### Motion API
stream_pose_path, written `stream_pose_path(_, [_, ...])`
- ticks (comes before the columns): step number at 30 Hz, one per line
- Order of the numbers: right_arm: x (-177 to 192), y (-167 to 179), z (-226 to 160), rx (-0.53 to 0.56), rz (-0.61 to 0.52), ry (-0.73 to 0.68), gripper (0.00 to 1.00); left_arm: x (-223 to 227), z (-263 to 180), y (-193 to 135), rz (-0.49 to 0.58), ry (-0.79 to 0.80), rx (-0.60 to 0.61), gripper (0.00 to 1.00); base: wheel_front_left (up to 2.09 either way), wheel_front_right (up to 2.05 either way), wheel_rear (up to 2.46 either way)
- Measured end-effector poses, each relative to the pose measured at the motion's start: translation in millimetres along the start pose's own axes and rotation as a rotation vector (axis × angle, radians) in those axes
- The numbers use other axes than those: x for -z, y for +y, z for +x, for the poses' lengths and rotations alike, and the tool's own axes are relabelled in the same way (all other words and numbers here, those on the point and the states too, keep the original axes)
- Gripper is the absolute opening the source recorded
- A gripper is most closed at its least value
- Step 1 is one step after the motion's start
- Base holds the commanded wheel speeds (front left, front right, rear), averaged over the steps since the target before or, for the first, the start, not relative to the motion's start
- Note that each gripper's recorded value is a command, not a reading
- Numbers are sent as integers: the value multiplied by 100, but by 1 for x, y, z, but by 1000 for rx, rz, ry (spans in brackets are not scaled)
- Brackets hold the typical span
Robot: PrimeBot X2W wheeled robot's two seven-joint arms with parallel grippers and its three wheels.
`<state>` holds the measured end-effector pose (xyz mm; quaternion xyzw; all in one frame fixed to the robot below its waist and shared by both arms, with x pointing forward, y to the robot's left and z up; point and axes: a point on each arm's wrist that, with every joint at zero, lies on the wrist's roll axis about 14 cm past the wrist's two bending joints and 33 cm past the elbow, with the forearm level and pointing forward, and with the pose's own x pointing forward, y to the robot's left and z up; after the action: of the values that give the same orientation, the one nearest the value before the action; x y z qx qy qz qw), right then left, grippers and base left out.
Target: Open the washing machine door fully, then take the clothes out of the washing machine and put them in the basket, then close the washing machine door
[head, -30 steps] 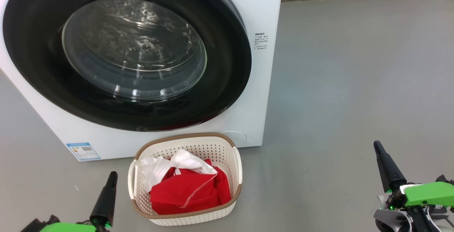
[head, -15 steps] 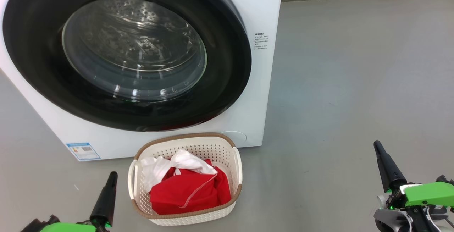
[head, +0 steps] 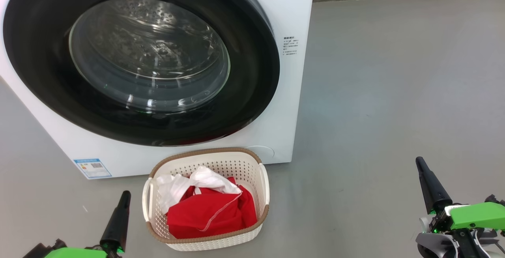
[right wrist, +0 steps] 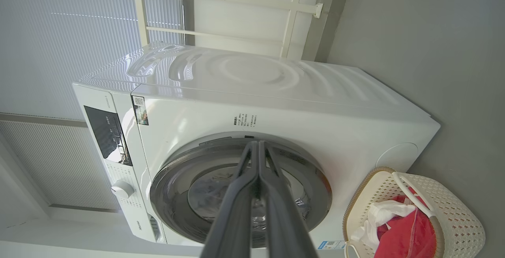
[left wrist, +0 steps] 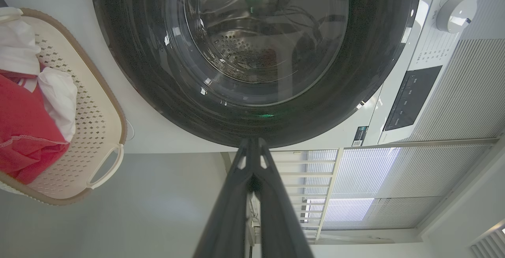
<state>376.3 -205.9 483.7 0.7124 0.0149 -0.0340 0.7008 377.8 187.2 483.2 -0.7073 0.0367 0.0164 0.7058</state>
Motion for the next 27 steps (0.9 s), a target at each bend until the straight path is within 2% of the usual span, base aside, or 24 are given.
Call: stream_pose_path(27, [0, 0, 0, 0, 2, 1, 0, 0, 0, 0, 0, 0, 0, 0, 0, 0, 0])
